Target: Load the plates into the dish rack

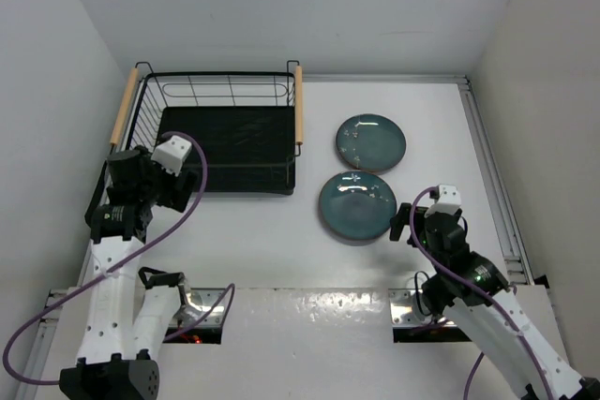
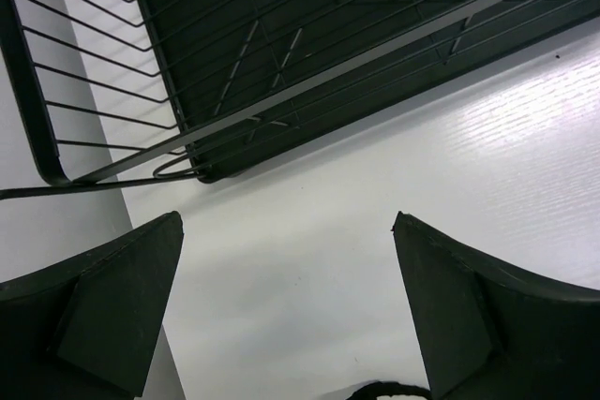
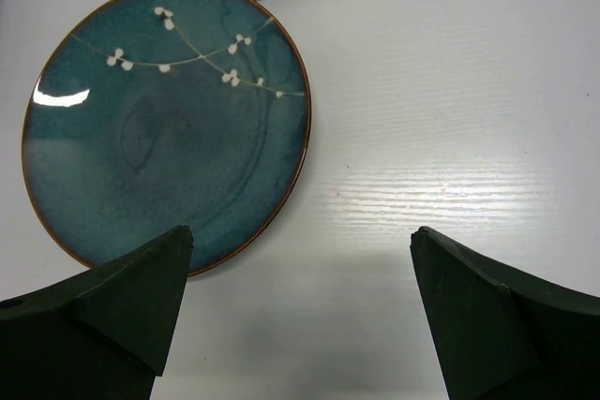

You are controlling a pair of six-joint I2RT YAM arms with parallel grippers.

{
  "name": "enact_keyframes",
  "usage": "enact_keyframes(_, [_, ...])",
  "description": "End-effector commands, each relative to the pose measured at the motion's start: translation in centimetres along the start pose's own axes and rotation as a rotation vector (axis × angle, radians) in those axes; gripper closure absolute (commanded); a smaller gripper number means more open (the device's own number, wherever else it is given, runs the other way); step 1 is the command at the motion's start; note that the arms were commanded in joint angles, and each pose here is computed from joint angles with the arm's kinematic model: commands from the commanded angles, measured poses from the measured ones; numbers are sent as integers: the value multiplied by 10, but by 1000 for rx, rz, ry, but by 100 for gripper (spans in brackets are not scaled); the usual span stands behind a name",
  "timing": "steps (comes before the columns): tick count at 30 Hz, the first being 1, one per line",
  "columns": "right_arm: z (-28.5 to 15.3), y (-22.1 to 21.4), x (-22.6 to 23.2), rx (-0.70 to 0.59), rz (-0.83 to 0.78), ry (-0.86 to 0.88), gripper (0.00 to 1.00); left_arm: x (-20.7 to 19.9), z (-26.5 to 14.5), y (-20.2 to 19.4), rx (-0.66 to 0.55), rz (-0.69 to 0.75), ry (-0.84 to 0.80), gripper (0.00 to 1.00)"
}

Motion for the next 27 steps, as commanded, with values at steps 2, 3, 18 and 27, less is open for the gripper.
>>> enact_keyframes(2, [-2,5,5,-16,31,24,0,13,-15,17,-53,-17,86,0])
enact_keyframes(3, [-4,6,6,-17,32,31,0,20,-20,21,-56,-14,119,0])
enact_keyframes(18, [10,85,84,262,36,131,0,24,-22,91,-115,73,-142,0])
enact_keyframes(27, [83,100,35,428,338,35,18,29,-18,136,-195,79,-196,0])
Point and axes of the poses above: each gripper's point midway between its finger pads, its own z axis out along the fingers, its own x axis along the line the jaws close on, y = z × x, the point moved 5 cm from there along -z, back along the fingers, and after that the axes turned 9 degrees about z, right-handed, at the moved point
